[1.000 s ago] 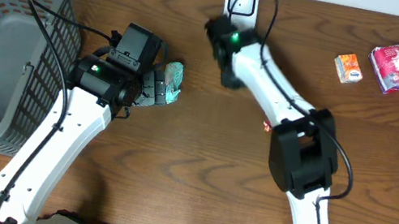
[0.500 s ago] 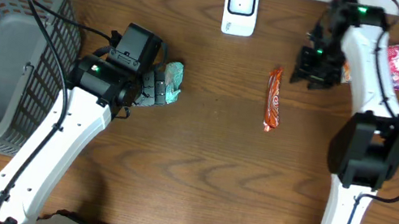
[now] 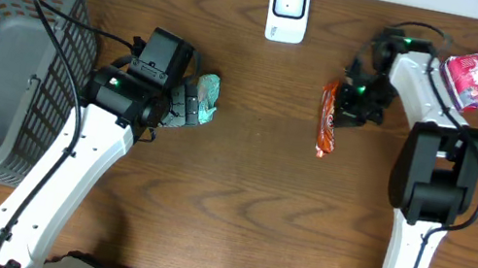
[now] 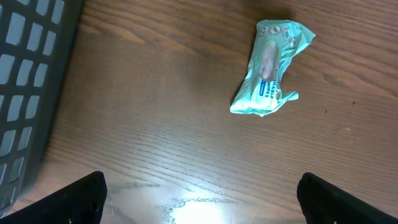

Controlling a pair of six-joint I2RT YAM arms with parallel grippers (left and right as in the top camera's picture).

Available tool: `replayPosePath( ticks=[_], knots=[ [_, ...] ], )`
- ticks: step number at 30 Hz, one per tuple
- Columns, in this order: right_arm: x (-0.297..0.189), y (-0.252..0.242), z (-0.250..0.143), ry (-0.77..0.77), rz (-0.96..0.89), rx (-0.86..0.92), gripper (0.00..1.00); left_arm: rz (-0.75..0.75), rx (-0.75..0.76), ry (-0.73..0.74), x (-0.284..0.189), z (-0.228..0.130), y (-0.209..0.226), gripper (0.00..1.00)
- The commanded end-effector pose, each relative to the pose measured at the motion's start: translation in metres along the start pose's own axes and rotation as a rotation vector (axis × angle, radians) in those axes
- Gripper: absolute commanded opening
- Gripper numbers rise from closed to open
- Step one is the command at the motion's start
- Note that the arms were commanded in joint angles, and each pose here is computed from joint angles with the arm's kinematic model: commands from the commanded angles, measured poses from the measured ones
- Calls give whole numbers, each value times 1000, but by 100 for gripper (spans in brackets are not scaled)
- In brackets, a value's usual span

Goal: Scan the item barcode

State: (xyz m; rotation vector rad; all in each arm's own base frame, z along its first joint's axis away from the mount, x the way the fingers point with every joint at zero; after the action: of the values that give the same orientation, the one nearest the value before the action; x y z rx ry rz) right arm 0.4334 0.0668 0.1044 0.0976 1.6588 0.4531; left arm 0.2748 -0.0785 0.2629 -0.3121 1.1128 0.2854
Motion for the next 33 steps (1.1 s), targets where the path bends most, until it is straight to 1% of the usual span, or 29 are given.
replayPosePath(
  ticks=[1, 10, 19, 21, 25, 33],
  knots=[
    [0, 17, 2, -6, 19, -9, 1, 9, -15, -11, -2, 2, 1, 98],
    [1, 26, 3, 3, 2, 48, 1, 9, -15, -11, -2, 2, 1, 98],
    [-29, 48, 14, -54, -5, 3, 1, 9, -15, -11, -2, 2, 1, 98],
    [-27, 51, 14, -48, -31, -5, 1, 9, -15, -11, -2, 2, 1, 98],
    [-19, 49, 11, -23, -153, 39, 1, 9, -15, -11, -2, 2, 1, 98],
    [3, 60, 12, -31, -163, 44, 1, 9, -15, -11, -2, 2, 1, 98]
  ],
)
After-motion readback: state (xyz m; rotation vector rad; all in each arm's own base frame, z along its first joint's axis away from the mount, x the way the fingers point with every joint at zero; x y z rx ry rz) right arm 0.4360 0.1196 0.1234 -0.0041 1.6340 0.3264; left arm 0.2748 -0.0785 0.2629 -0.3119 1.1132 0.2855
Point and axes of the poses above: each gripper's point midway between its finger pads, its own x axis out along the fingers, its own y axis along the line the jaws close on, z = x × y, the point moved 10 cm from there along -x, back along the fingers, and after that the axes turned 12 degrees about -x, right-handed, at the moved point
